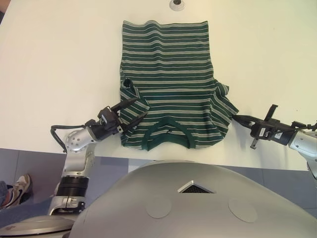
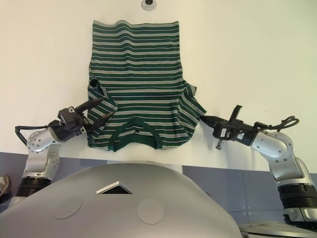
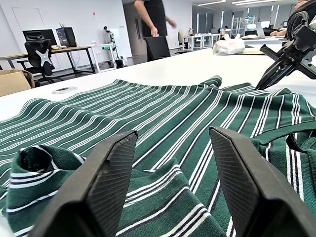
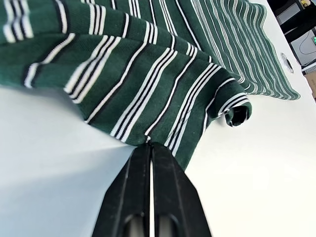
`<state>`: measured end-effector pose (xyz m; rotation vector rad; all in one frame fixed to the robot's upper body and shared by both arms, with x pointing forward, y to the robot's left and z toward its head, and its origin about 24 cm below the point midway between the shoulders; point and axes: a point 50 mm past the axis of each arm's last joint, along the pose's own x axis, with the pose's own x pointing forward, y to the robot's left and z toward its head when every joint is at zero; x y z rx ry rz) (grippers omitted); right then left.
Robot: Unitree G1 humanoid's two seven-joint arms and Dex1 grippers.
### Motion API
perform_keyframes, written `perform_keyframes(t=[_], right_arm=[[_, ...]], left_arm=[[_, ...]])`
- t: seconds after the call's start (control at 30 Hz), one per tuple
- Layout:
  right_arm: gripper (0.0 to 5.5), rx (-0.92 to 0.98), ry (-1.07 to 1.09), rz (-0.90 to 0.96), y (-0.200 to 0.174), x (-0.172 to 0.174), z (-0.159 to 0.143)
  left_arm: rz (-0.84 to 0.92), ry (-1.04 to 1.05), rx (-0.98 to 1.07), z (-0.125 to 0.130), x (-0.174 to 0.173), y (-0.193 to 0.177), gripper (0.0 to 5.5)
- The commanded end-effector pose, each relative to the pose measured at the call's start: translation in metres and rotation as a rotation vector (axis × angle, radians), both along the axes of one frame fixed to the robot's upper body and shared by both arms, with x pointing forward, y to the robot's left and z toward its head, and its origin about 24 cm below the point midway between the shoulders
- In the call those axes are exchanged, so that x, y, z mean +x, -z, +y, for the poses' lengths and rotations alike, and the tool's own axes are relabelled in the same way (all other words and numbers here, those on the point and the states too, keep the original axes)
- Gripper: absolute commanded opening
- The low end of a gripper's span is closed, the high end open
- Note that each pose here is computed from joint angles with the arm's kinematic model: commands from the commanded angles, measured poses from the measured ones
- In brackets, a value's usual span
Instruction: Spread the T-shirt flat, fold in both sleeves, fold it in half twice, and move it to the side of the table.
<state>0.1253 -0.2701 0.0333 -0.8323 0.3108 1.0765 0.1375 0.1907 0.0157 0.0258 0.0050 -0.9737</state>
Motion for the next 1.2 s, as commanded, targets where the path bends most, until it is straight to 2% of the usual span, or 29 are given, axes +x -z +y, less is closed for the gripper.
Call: perform_keyframes(t=[0.03, 0.57, 0.93, 1.2], right_arm=[[0.03, -0.003, 0.005, 0.047, 0.003, -0.006, -0.004], [0.03, 0.161, 0.043, -0.059, -0.027, 0.004, -0.008], [0.03, 0.297, -0.092, -0.134, -0.043, 0.023, 0.033], [0.03, 0.306, -0.21, -0.052, -0.025, 0.024, 0.063]], left_arm=[[-0.012, -0.001, 0.003, -0.001, 0.002, -0.001, 2.69], [-0.01, 0.002, 0.002, -0.002, 0.002, 0.0, 2.69], [-0.015, 0.005, -0.002, -0.004, 0.005, 0.0, 2.69], [-0.018, 0.004, -0.005, -0.005, 0.007, 0.0, 2.69]])
